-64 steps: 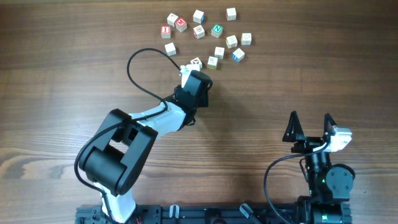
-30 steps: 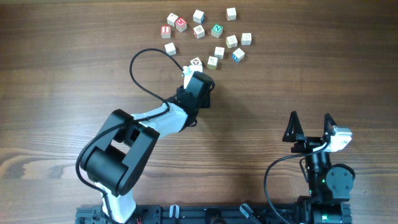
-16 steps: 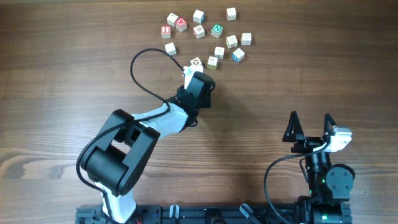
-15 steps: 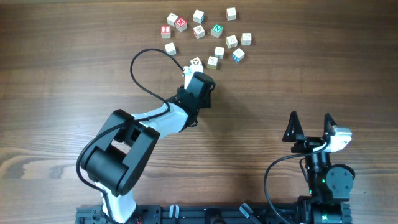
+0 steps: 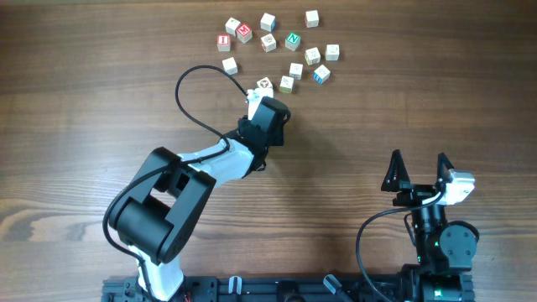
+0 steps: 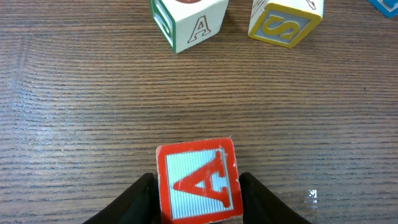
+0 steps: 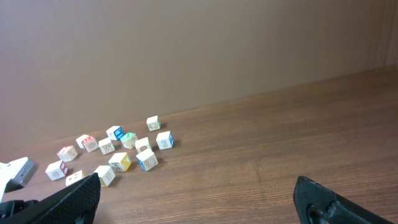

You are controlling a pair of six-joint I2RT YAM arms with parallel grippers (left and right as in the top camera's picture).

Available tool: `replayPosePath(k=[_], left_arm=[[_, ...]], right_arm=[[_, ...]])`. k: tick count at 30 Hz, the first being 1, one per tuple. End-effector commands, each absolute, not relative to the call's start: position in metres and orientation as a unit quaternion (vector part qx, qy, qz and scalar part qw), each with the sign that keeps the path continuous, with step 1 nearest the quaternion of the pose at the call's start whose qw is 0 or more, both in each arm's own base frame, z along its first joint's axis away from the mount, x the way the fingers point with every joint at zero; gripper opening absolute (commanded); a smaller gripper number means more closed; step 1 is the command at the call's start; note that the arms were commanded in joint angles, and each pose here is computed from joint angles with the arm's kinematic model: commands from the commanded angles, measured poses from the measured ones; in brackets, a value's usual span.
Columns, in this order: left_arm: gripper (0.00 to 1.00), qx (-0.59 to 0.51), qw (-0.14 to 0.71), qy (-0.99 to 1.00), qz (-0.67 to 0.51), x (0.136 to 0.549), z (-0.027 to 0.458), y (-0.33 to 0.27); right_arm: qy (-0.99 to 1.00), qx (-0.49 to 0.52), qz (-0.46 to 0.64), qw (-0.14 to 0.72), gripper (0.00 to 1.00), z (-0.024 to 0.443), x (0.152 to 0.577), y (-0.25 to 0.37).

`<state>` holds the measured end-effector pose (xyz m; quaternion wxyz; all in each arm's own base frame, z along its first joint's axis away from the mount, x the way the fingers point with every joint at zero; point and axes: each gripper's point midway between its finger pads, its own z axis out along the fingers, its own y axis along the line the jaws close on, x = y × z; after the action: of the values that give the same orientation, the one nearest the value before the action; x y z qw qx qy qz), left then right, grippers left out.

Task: Form a horizontal line
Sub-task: 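Lower the red A block onto the open table area, then open the left gripper and lift away from the A block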

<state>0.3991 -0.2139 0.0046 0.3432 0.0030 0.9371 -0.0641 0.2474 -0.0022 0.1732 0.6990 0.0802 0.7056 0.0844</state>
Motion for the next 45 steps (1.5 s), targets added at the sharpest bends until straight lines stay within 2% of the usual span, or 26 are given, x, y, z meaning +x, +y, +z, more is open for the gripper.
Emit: replayPosePath(k=[1,8,14,18,33,45], left_arm=[[0.43,0.002,0.338,0.940,-0.049,0.395,-0.005,-0.209],[0.37,0.002,0.338,0.940,-0.049,0.395,-0.005,-0.209],[0.37,0.002,0.338,0.940,-0.049,0.395,-0.005,-0.209],[0.44,0.001,0.337,0.940,-0.044,0.395,-0.005,-0.207],[0.49,-0.001,0.337,0.941,-0.033,0.394,-0.006,-0.203],[0.62,-0.010,0.317,0.947,-0.042,0.385,-0.001,-0.203]], right_arm=[[0.703,0.073,0.082,0.702,1.00,0.175,0.247,-0.002],[0.703,0.073,0.082,0.702,1.00,0.175,0.247,-0.002],[0.703,0.073,0.082,0.702,1.00,0.175,0.247,-0.002],[0.703,0.073,0.082,0.702,1.00,0.175,0.247,-0.002],[0.703,0.073,0.082,0.702,1.00,0.175,0.247,-0.002],[0.703,0.073,0.082,0.702,1.00,0.175,0.247,-0.002]])
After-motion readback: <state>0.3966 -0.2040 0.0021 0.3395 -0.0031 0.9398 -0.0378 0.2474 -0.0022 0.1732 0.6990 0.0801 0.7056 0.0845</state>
